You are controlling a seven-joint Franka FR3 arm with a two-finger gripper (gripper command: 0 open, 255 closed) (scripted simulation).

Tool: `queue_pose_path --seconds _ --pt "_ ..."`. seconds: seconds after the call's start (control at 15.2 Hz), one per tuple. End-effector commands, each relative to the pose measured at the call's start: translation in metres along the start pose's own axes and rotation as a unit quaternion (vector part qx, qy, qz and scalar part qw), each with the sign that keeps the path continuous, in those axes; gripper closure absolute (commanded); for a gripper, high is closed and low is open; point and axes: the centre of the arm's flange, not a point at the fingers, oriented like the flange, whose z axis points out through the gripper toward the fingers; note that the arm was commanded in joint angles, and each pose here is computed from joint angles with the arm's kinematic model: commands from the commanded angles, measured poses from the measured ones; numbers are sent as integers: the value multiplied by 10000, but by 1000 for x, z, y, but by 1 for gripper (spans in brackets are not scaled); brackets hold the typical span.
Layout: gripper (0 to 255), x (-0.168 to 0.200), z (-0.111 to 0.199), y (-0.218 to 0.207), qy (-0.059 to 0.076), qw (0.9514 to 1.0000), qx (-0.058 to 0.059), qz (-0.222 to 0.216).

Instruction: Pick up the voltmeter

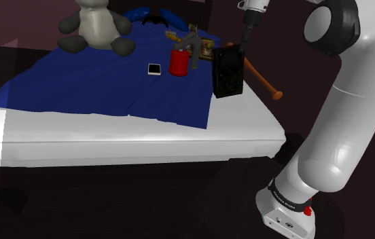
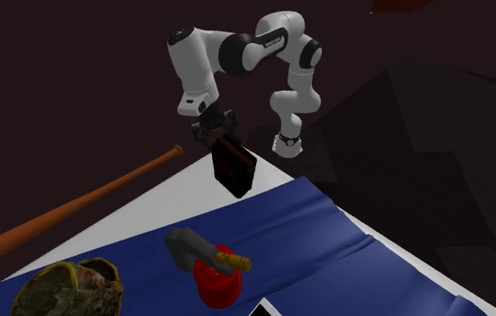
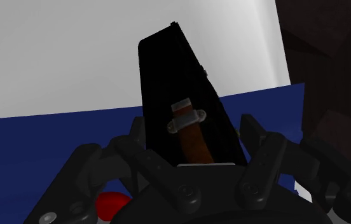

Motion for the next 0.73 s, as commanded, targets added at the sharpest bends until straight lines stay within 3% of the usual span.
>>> queue_pose_path --seconds 0.0,0.66 --pt "255 0 -11 -3 8 10000 -7 -1" --pt "255 1 -53 -11 8 10000 -7 -1"
